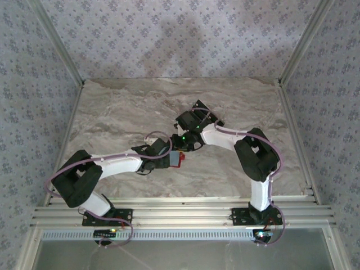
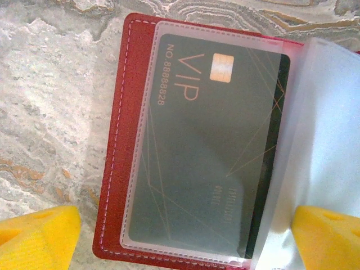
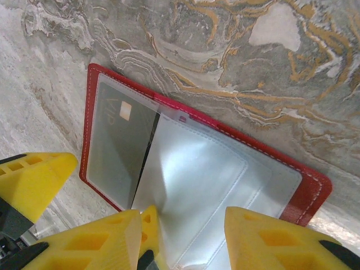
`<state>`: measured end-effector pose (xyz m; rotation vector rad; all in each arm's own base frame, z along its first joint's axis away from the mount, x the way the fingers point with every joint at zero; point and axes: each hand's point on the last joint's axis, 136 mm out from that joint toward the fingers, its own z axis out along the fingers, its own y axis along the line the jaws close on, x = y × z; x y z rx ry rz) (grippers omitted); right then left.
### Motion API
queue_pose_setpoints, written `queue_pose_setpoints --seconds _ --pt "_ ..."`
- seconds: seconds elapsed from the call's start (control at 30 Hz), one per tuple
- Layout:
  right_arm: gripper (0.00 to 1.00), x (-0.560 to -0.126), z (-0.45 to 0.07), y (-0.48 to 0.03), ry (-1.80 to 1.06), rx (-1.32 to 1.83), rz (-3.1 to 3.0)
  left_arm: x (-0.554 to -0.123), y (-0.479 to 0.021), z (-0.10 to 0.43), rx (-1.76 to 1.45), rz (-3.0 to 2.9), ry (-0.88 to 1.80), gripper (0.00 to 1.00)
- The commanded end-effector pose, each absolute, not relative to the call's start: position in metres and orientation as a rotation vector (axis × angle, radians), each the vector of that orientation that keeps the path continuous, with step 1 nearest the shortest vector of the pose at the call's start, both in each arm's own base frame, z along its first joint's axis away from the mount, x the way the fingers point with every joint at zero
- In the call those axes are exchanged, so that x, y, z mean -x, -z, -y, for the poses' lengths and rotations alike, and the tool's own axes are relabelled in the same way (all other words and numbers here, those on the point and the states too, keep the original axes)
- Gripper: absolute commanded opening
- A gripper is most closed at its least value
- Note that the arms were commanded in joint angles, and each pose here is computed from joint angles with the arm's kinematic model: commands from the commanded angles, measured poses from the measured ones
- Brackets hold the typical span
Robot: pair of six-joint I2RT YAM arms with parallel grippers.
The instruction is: Put the credit cards into the card holder
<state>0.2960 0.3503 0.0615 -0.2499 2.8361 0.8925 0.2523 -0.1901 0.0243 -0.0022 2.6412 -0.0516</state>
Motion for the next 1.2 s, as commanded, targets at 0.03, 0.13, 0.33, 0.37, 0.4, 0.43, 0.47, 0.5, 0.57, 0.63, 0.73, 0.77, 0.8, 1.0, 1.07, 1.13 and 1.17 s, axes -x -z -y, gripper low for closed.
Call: queue_pose_setpoints --seconds 0.03,0.13,0.33,0.37,0.4,0.43,0.47,0.5,0.57,0.63,0.73,0.77,0.8,1.0,1.07,1.13,1.17 --pt "0.45 -0.294 -0.358 -0.059 -0.922 0.195 -2.839 -0.246 -0.016 0.18 0.011 -2.659 -0.002 0.97" --pt "0.45 -0.29 -0.361 -0.053 -0.921 0.193 -2.854 -0.247 -0.016 0.18 0.012 -2.659 -0.003 0.96" --pt "0.45 -0.283 -0.36 -0.04 -0.901 0.182 -2.889 -0.247 -0.016 0.18 0.015 -2.658 0.0 0.97" --pt "0.45 -0.282 -0.36 -0.039 -0.899 0.182 -2.894 -0.247 -0.017 0.181 0.015 -2.657 0.004 0.97" --pt "0.45 -0.28 -0.359 -0.037 -0.898 0.181 -2.896 -0.247 -0.016 0.18 0.013 -2.657 0.001 0.97" --pt "0.45 -0.279 -0.359 -0.036 -0.896 0.179 -2.9 -0.248 -0.017 0.18 0.014 -2.657 0.003 0.96" --pt "0.45 -0.278 -0.358 -0.034 -0.891 0.174 -2.905 -0.248 -0.016 0.18 0.014 -2.659 0.002 0.96" --pt "0.45 -0.277 -0.357 -0.033 -0.891 0.173 -2.906 -0.248 -0.016 0.18 0.011 -2.658 0.002 0.96" --pt "0.45 -0.276 -0.356 -0.032 -0.89 0.168 -2.91 -0.248 -0.017 0.18 0.01 -2.658 0.003 0.96" --pt "0.45 -0.275 -0.356 -0.031 -0.888 0.17 -2.909 -0.249 -0.017 0.18 0.014 -2.657 0.002 0.96" --pt "0.45 -0.275 -0.357 -0.033 -0.893 0.173 -2.904 -0.249 -0.017 0.18 0.014 -2.656 0.004 0.96" --pt "0.45 -0.268 -0.351 -0.025 -0.875 0.166 -2.929 -0.249 -0.018 0.18 0.013 -2.656 0.004 0.96" --pt "0.45 -0.266 -0.35 -0.025 -0.878 0.166 -2.931 -0.249 -0.018 0.181 0.014 -2.656 0.006 0.96" --pt "0.45 -0.263 -0.349 -0.035 -0.9 0.165 -2.902 -0.25 -0.018 0.181 0.012 -2.656 0.006 0.96" --pt "0.45 -0.262 -0.349 -0.036 -0.902 0.168 -2.901 -0.251 -0.018 0.18 0.015 -2.656 0.007 0.96" --pt "0.45 -0.261 -0.35 -0.036 -0.904 0.172 -2.904 -0.25 -0.018 0.181 0.012 -2.658 0.008 0.96" --pt "0.45 -0.261 -0.35 -0.036 -0.906 0.173 -2.903 -0.25 -0.017 0.181 0.012 -2.658 0.007 0.96"
